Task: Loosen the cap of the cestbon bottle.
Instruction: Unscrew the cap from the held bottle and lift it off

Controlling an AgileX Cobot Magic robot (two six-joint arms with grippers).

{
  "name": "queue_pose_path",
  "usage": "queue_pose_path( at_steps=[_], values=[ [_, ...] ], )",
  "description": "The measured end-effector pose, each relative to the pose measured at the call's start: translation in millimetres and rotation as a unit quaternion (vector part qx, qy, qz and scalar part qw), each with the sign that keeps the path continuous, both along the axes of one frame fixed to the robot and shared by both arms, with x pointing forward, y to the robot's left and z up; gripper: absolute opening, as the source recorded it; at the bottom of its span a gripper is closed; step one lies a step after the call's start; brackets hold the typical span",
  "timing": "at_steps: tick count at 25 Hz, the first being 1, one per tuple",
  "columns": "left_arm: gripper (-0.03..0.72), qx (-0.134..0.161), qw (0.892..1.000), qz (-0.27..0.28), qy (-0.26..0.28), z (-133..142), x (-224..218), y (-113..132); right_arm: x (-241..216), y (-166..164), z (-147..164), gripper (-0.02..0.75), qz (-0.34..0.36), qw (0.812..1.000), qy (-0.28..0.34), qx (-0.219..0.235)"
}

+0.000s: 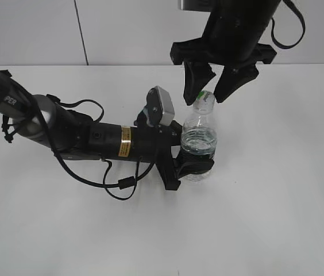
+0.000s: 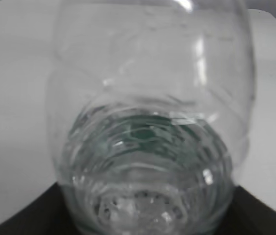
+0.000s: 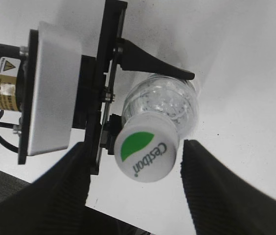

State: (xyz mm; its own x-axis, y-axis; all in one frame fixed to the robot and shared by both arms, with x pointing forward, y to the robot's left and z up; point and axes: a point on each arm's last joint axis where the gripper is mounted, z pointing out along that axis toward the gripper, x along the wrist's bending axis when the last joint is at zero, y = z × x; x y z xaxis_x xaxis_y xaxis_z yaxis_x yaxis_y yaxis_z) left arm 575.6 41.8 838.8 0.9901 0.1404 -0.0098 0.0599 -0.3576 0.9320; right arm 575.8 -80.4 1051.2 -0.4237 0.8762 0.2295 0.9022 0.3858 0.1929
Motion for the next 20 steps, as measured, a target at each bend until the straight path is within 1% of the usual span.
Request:
queue_pose_path(
  at_steps=[8, 15, 20],
  values=[
    [0.410, 0.000, 1.000, 0.000, 0.000, 0.0, 0.0, 0.0, 2.5, -0.6, -5.7, 0.445, 0.001, 1.000, 0.001, -0.013],
    [0.410, 0.000, 1.000, 0.000, 0.000, 0.0, 0.0, 0.0, 2.5, -0.7, -5.7, 0.307, 0.000, 1.000, 0.001, -0.013],
    [0.410, 0.000, 1.000, 0.000, 0.000, 0.0, 0.0, 0.0, 2.5, -0.7, -5.7, 0.300, 0.013, 1.000, -0.003, -0.014]
  ],
)
